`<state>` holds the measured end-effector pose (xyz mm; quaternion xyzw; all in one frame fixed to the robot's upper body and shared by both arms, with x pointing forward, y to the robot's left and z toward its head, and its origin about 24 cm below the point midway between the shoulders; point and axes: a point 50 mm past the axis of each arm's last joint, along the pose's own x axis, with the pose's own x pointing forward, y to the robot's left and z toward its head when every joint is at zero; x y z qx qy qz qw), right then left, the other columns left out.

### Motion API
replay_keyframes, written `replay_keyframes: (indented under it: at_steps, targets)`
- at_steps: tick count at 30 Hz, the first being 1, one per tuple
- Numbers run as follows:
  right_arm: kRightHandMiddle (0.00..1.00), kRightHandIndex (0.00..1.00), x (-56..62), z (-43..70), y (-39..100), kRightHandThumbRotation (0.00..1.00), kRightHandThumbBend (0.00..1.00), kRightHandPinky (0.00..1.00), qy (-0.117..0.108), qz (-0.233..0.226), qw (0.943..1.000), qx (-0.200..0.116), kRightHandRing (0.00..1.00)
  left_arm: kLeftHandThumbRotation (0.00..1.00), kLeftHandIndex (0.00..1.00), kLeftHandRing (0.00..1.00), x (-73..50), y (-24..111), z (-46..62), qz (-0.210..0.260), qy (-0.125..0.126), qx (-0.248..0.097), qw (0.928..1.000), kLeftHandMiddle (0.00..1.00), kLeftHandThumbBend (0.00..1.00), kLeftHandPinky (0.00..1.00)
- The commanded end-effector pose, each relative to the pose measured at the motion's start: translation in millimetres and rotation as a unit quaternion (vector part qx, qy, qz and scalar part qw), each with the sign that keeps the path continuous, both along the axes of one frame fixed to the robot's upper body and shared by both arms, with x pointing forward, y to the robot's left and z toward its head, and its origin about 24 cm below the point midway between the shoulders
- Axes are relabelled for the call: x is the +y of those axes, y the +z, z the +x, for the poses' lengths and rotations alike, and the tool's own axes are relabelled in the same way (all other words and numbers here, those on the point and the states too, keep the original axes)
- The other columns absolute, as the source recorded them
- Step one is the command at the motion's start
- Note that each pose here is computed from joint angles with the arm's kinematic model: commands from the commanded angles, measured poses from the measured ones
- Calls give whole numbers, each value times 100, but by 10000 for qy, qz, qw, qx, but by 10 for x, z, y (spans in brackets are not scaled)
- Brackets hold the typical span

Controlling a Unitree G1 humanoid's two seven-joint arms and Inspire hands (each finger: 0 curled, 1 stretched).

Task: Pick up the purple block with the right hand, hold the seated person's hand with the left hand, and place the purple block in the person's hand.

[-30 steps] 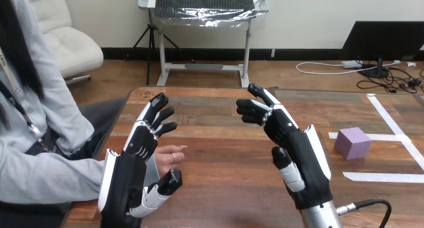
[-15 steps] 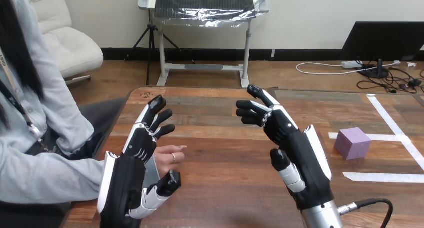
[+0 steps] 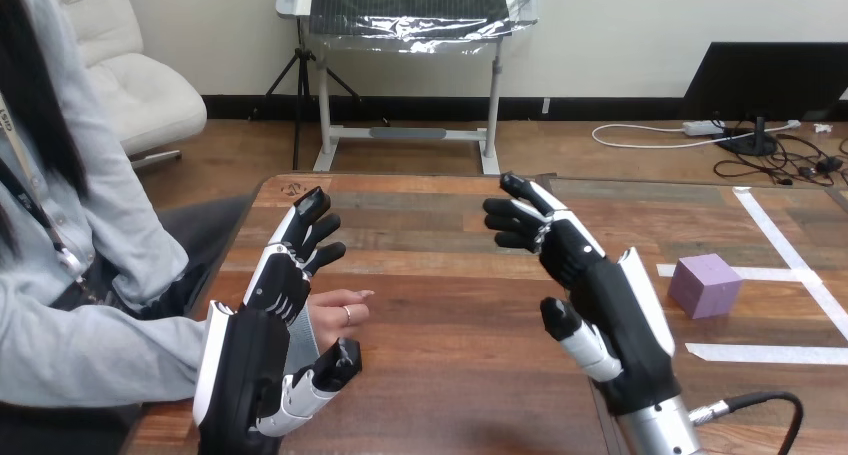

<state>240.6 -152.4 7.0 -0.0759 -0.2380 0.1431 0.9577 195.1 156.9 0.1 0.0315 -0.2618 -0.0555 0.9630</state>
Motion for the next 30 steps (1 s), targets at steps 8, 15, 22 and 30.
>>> replay_keyframes:
  at_steps: [8,15,22,30]
  targets:
    - [83,89,-154,341,372,78,97,78,-182,-94,9981,-583,82,74,91,90,-24,114,70,-57,-81,-327,9994,93,97,83]
    - [82,87,-252,423,461,70,99,76,-293,-115,9975,-627,81,75,92,91,-25,103,63,-53,-107,-297,9995,94,99,84]
    - [82,84,-335,501,588,64,100,74,-390,-61,9967,-706,80,76,92,91,-32,95,59,-102,-104,-290,9995,94,100,85]
    - [81,83,-401,552,764,55,100,74,-443,-114,9955,-825,81,76,93,91,-33,94,42,-134,-107,-239,9996,94,100,85]
